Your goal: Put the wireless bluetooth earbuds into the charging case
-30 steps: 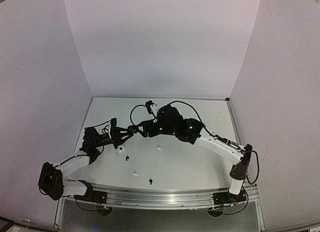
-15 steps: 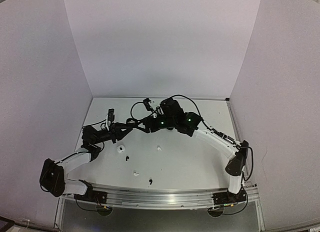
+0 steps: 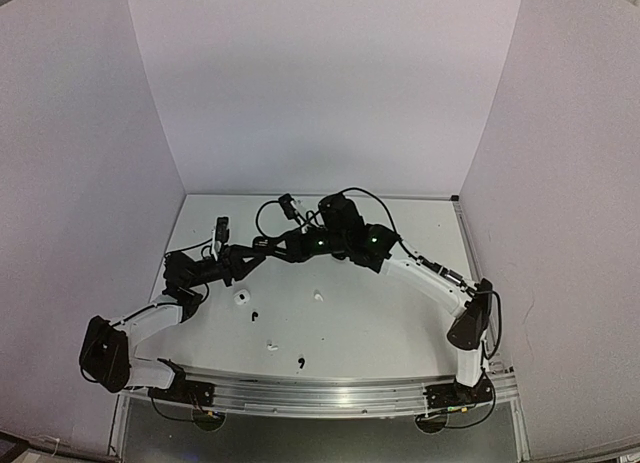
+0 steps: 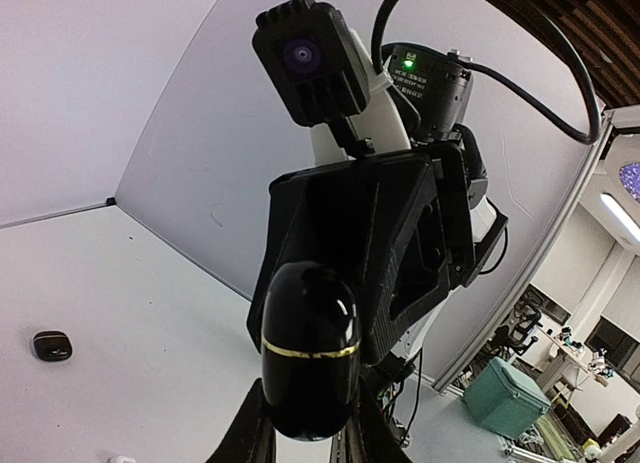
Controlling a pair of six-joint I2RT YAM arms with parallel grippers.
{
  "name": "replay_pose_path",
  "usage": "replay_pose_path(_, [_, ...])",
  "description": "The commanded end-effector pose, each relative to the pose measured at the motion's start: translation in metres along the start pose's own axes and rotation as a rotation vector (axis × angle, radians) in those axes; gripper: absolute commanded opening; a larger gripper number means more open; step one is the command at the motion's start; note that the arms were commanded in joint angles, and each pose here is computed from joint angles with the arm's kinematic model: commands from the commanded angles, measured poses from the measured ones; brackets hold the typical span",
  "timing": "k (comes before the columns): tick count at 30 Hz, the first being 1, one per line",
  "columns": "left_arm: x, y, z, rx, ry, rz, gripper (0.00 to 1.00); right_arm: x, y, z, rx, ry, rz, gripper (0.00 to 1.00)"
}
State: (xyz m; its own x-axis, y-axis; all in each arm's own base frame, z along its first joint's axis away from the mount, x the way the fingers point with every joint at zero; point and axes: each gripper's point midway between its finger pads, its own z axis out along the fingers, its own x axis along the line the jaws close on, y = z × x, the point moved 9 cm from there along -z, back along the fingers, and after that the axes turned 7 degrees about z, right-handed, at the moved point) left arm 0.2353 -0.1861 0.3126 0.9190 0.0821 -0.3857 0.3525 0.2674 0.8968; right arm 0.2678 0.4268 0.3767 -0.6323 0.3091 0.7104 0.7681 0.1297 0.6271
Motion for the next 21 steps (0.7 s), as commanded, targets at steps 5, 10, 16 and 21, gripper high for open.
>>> replay_pose_path(5, [-0.011,0.015,0.006,-0.021,-0.067,0.072,0.00,0.007,0.009,0.002,-0.018,0.084,-0.017,0.13])
replay_pose_path(10, [-0.010,0.014,0.006,-0.023,-0.055,0.067,0.00,0.004,0.008,0.002,-0.018,0.084,-0.010,0.00])
replay_pose_path(16, [-0.002,0.009,0.004,-0.015,0.006,0.054,0.51,0.001,0.007,-0.008,-0.038,0.060,-0.010,0.00])
replay_pose_path(21, [0.000,0.004,-0.002,0.003,0.013,0.111,0.99,-0.005,0.008,-0.023,-0.055,0.033,-0.004,0.00])
